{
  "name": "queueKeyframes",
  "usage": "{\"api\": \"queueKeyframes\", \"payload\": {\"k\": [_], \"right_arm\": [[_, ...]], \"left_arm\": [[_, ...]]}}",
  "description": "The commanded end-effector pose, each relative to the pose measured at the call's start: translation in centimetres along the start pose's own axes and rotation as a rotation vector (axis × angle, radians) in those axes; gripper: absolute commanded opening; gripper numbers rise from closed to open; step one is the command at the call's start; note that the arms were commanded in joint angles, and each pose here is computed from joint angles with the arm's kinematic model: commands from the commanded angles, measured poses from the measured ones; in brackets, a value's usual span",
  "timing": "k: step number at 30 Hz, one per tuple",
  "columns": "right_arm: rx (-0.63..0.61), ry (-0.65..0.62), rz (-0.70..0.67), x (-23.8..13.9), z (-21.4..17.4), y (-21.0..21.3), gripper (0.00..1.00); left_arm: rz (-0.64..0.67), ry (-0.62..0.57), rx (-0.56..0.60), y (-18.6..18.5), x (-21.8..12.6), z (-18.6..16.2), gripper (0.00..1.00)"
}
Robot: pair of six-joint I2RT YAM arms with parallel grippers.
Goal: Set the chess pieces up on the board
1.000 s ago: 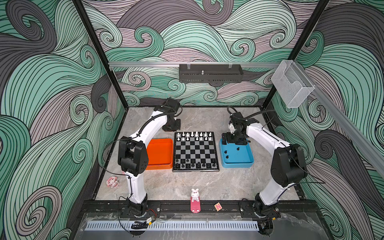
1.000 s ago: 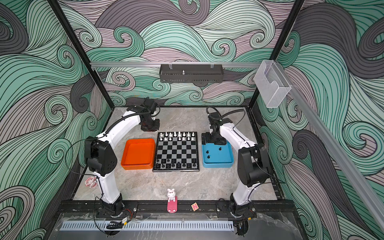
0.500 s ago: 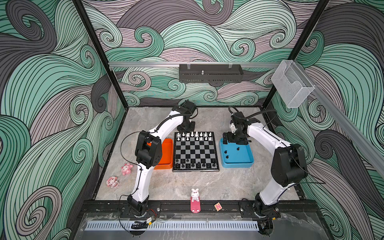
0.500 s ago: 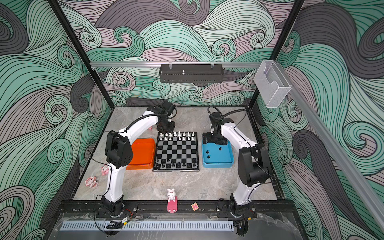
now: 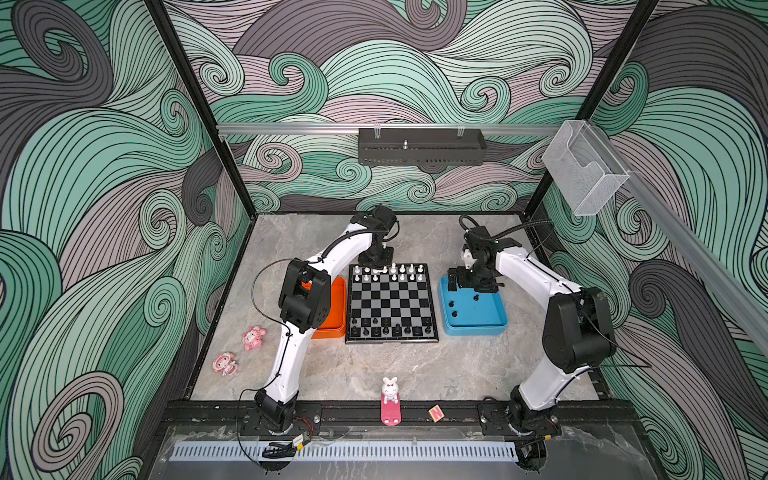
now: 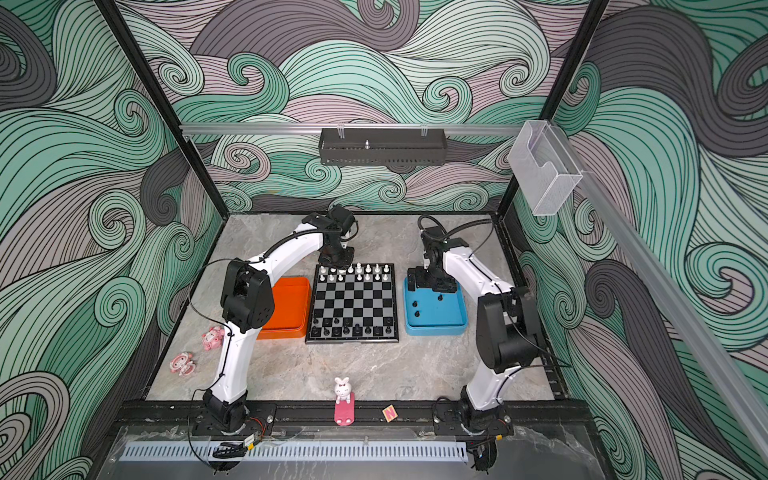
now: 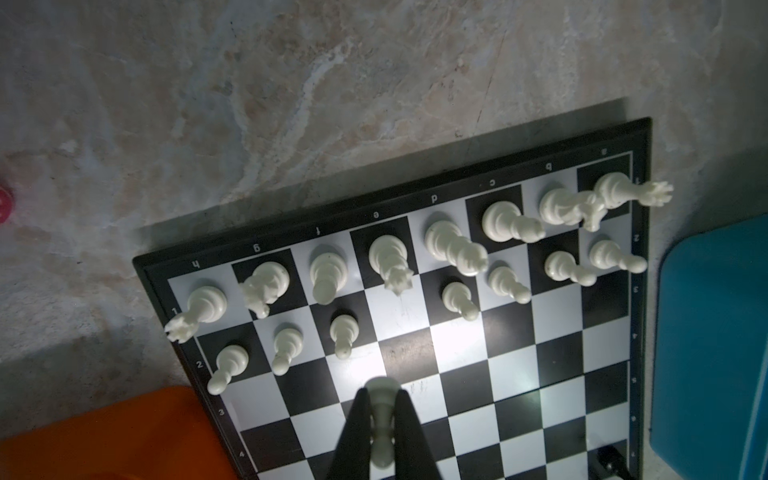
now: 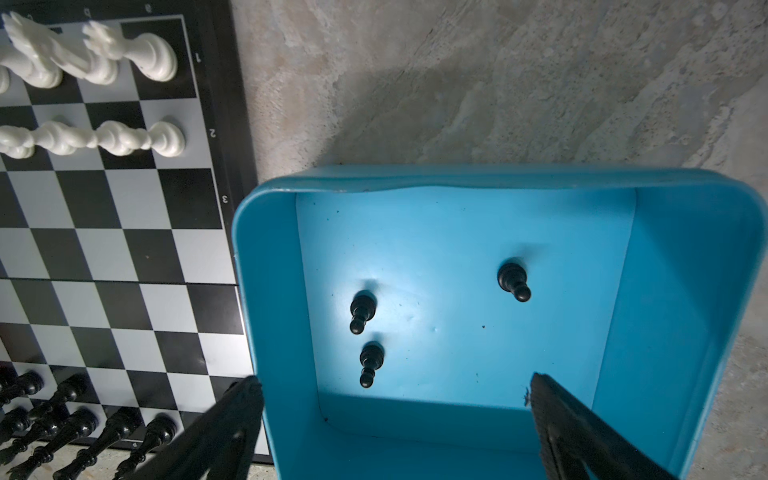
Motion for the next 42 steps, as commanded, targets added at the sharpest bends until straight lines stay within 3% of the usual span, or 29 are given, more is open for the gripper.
{"api": "queueKeyframes", "payload": {"k": [1,42], "right_arm": [[-0.003,0.012,0.006,0.3,-0.1,-0.2,1.0],[0.008,0.025,0.015,0.8,0.2,-0.6,1.0]], "left_arm": [[-0.025,0.009,0.011,-0.9,0.2,0.3,0.12],[-0.013,0.044,0.017,-1.4,3.8,0.7,0.12]]}}
Point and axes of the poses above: each gripper's point midway between its finger pads, its own x axis out along the fingers, its own y axis along the line the jaws close on, z = x × y, the point moved 8 cm from there along -x, back along the fingers, and after that the axes turned 6 degrees about x, right-handed, at the moved point
